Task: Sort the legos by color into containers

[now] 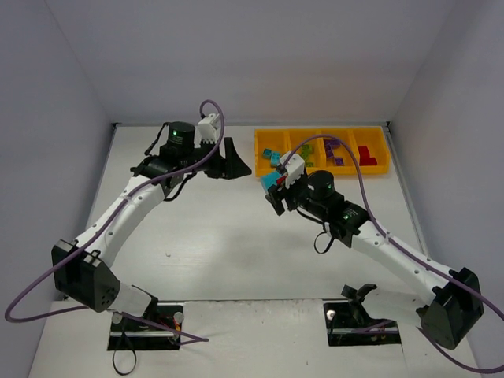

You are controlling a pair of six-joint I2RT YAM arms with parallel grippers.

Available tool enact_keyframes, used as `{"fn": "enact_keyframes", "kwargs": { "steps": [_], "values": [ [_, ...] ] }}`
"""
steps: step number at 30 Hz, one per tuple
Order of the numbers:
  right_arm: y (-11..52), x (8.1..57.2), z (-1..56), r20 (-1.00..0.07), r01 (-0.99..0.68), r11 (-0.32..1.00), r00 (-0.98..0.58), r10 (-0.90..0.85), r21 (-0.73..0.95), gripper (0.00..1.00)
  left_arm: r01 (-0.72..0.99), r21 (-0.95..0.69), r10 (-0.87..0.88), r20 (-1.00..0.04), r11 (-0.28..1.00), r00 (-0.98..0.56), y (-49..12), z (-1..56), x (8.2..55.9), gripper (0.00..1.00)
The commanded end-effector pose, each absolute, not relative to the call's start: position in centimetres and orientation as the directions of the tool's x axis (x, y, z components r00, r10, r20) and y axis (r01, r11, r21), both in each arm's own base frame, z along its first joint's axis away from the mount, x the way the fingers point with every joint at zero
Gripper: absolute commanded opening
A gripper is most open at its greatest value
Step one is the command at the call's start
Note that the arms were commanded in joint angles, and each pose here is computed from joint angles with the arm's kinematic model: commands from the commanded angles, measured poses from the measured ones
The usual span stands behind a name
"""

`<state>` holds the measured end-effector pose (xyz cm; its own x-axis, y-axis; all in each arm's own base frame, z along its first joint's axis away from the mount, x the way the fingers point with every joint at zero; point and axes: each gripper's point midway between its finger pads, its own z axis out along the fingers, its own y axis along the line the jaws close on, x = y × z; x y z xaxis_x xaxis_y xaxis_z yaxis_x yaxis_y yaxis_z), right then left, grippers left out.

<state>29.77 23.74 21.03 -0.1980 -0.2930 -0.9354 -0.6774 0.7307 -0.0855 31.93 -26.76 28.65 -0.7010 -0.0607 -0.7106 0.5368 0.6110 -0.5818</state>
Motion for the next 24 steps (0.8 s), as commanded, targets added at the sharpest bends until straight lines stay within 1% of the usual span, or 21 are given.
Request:
{"fn": "enact_keyframes", "kwargs": {
  "steps": [1,7,10,18,22,24],
  "values": [
    [24.4,28.7,22.6,-0.938,-0.749,0.641,-0.081,-0.336,-0.165,0.07,0.637,-0.65,-0.075,-0.722,0.414,-0.688,-29.4,33.9,30.1,0.64],
    [24.4,27.9,23.6,-0.942,-0.768,0.614,-0.046,-0.334,-0.18,0.08,0.647,-0.667,-0.019,-0.701,0.369,-0.712,-31.3,33.6,28.9,0.64],
    [24.4,27.8,24.0,-0.942,-0.774,0.606,-0.034,-0.333,-0.186,0.08,0.617,-0.696,0.007,-0.661,0.366,-0.75,-32.4,32.3,28.9,0.64],
    [24.2,27.4,24.4,-0.945,-0.774,0.603,-0.018,-0.326,-0.193,0.1,0.547,-0.772,0.041,-0.566,0.323,-0.824,-34.4,31.0,28.4,0.63],
    [24.2,27.3,24.3,-0.945,-0.774,0.603,-0.02,-0.326,-0.191,0.11,0.538,-0.779,0.046,-0.555,0.323,-0.831,-34.6,30.7,28.3,0.62],
    [24.2,27.2,24.4,-0.947,-0.776,0.603,-0.021,-0.321,-0.187,0.12,0.535,-0.781,0.045,-0.552,0.321,-0.833,-34.7,30.7,28.4,0.6]
  ]
}}
